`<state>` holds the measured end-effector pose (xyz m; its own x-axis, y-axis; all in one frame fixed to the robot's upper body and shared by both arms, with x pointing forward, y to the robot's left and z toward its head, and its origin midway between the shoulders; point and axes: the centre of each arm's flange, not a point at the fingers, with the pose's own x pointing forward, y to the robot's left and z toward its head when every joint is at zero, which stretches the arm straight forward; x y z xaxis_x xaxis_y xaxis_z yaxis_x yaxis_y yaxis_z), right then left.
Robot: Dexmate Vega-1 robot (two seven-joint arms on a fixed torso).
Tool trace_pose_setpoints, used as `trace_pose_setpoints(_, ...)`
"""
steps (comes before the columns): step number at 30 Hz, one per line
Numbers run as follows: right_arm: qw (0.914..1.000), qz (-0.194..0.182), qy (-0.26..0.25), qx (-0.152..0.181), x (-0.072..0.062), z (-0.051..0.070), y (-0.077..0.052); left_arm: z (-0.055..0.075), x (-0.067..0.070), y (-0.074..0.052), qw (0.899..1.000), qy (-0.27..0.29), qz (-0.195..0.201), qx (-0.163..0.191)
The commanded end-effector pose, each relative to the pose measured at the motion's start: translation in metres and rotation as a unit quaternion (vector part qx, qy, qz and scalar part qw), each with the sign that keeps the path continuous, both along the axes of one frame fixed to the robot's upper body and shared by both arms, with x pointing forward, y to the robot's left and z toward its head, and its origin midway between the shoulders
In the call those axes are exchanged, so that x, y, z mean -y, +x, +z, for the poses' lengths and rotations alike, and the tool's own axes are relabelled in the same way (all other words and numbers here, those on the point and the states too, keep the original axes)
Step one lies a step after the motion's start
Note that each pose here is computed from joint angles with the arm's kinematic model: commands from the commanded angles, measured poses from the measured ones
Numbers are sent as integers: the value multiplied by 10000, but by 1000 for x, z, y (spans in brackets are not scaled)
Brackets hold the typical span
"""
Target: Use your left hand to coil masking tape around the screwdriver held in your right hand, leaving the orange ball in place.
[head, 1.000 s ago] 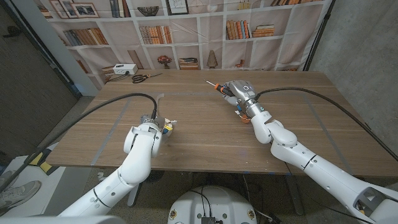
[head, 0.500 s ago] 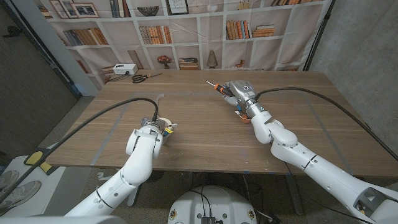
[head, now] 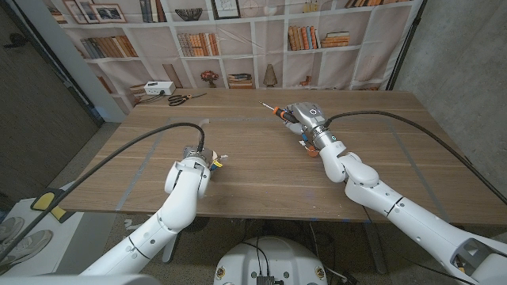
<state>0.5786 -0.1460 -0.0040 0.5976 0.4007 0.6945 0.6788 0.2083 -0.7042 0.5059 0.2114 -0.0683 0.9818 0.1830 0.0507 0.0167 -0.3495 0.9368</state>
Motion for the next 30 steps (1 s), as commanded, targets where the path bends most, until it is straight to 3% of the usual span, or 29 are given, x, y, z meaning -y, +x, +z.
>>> trace_pose_setpoints(1,10000,-65,-24,-45,0,0,2,-22,1,11,9992,297,-173,228)
trace_pose_setpoints(9,9999,-99,-43,-61,-2,0,2,-26,-7,13,9977,96,-323,591)
trace_pose_setpoints(14,9999,-110,-42,-50,-4,2,2,-20,-15,3,9885,-454,-594,1315)
trace_pose_setpoints(20,9999,-100,-28,-45,-7,3,2,-3,-27,-15,9551,-1436,-893,2431)
trace_pose_setpoints(30,9999,-111,-24,-42,-9,4,2,29,-38,-28,9031,-2481,-1189,3296)
